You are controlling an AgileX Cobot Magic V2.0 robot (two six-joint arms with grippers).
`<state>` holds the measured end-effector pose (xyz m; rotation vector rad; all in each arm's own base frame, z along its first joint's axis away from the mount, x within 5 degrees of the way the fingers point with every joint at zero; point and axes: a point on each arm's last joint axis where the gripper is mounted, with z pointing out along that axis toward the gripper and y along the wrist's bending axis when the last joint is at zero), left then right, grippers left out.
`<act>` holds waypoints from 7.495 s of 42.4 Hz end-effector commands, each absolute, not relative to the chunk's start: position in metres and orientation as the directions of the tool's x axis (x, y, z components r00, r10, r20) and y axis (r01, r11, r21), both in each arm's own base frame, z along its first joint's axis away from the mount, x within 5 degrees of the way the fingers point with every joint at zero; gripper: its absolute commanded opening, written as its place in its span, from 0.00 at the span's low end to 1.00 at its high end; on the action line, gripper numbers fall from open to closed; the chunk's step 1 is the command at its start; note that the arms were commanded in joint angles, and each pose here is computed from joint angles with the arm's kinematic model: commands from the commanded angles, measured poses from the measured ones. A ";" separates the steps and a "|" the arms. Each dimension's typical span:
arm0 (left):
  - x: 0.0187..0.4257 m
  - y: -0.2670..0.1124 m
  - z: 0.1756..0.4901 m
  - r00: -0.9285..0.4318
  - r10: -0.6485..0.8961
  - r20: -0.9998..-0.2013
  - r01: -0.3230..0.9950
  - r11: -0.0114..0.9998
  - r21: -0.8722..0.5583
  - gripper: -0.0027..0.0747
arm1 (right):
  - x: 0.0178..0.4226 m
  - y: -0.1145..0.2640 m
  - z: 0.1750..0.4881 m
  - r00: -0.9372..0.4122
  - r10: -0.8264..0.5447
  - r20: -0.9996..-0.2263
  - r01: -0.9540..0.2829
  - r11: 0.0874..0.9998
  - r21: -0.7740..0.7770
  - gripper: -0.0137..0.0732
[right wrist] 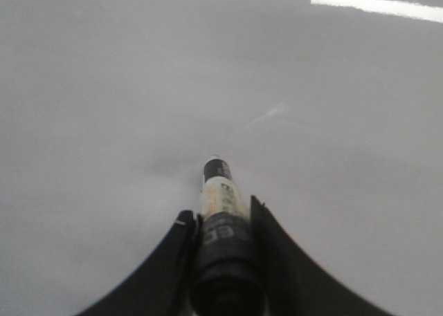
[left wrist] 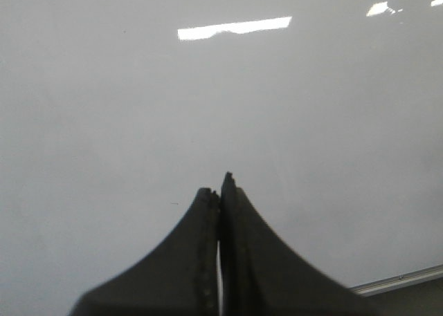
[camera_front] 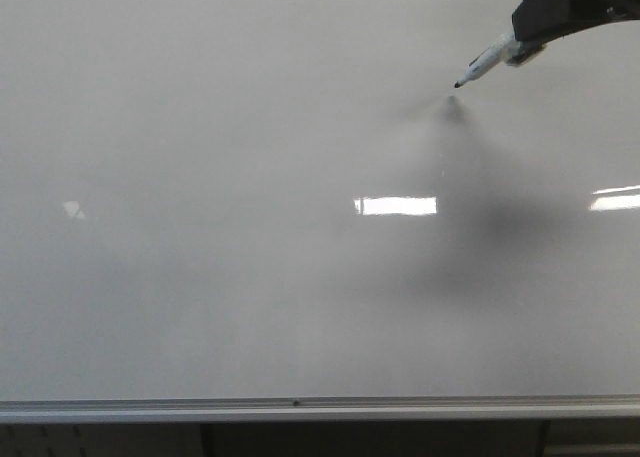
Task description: Write number 1 on whiteboard
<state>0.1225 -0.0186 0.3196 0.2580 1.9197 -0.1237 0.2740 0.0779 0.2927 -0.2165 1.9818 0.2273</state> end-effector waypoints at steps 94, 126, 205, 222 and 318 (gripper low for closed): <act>0.125 -0.016 0.335 -0.255 0.077 -0.964 0.199 0.980 0.026 0.01 | 0.133 0.018 0.375 -0.053 0.012 -0.999 -0.146 0.989 0.019 0.09; 0.125 -0.016 0.335 -0.255 0.077 -0.964 0.199 0.980 0.026 0.01 | 0.099 0.013 0.332 -0.001 0.063 -0.998 -0.132 0.989 0.063 0.09; 0.127 -0.014 0.339 -0.211 0.066 -0.975 0.170 0.985 0.030 0.01 | 0.108 0.022 0.347 -0.225 -0.046 -0.973 -0.222 0.975 0.005 0.09; 0.151 -0.053 0.336 -0.354 0.241 -0.904 0.550 0.835 0.008 0.01 | 0.130 0.068 0.372 -0.444 -0.300 -0.844 -0.616 0.786 0.044 0.09; 0.162 -0.214 0.342 -0.113 0.627 -0.771 0.991 0.123 -0.045 0.01 | 0.161 0.131 0.367 -0.411 -0.383 -0.828 -0.898 0.327 0.295 0.54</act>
